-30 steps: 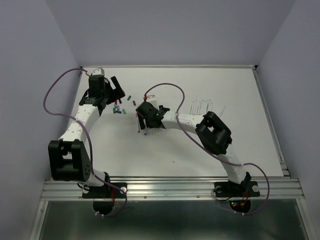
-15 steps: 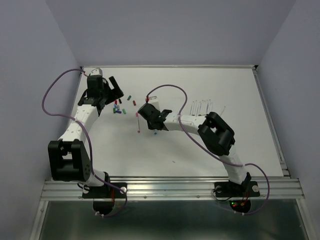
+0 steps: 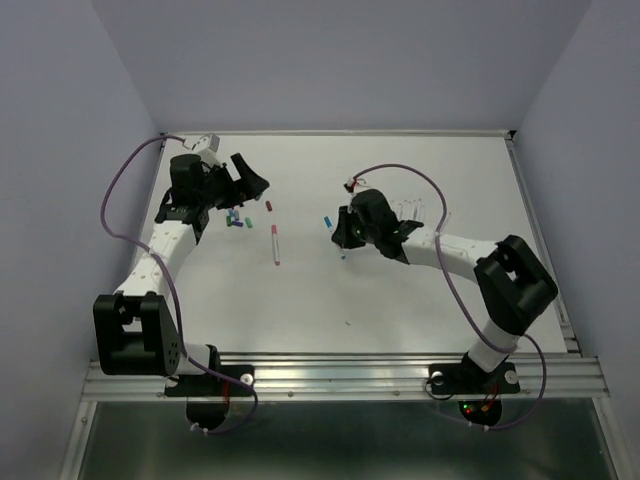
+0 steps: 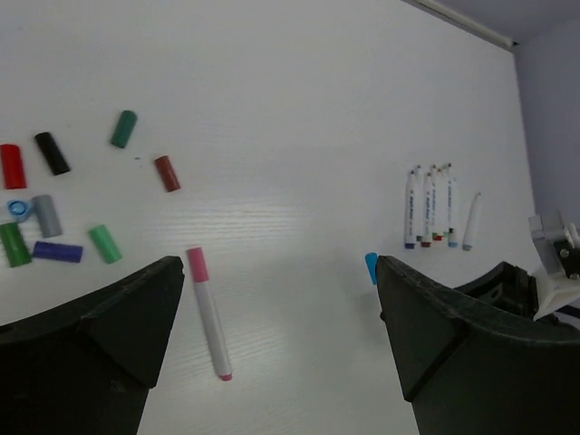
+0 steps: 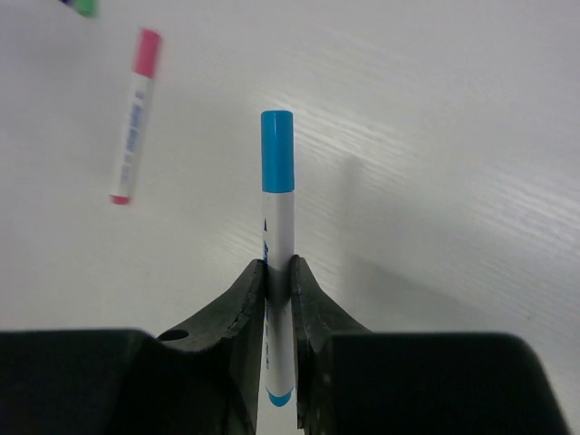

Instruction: Open the pen caps

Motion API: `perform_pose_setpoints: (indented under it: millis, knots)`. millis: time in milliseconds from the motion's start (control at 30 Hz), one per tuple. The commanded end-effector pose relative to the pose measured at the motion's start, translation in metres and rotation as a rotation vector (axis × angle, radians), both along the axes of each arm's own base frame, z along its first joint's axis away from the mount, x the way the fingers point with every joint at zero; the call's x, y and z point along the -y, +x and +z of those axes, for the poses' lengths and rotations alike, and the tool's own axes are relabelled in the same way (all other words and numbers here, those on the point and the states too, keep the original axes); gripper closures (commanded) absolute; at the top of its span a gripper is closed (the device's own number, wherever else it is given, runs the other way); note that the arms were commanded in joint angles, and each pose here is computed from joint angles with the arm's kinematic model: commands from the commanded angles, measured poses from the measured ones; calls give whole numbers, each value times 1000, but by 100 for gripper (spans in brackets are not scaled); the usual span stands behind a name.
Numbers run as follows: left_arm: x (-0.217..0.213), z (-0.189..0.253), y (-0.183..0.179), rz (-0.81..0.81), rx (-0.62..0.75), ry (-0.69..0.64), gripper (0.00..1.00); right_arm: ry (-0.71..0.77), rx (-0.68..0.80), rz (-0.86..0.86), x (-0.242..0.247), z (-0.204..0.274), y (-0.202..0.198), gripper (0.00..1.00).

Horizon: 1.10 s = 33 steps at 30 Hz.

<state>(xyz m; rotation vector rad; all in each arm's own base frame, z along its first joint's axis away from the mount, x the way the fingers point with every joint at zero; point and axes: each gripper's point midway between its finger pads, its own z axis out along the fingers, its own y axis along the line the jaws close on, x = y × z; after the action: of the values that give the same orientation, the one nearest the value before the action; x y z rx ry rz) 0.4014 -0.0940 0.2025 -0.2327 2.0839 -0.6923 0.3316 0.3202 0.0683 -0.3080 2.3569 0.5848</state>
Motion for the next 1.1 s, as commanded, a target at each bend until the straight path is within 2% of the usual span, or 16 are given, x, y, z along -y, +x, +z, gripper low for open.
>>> perform_pose_setpoints:
  millis: [0,200,433,567,667,900,1000,1067]
  knots:
    - [56,55,-19,-293,211,-127,1,345,278,244,-46,117,-1,99]
    - [101,78,-31,-405,271,-180,1,463,349,303,-50,159,-11,99]
    - [125,79,-31,-443,256,-199,1,566,412,330,-58,187,-13,99]
    - [128,75,-33,-447,243,-203,8,560,431,301,-55,190,-8,99]
    - [129,76,-33,-447,246,-208,14,560,440,286,-55,190,-5,99]
    - [136,79,-36,-478,243,-243,49,589,456,308,-59,198,-6,99]
    - [137,78,-38,-484,241,-245,61,583,468,296,-59,199,-2,99]
    - [137,78,-39,-488,241,-247,65,579,475,289,-59,200,0,99]
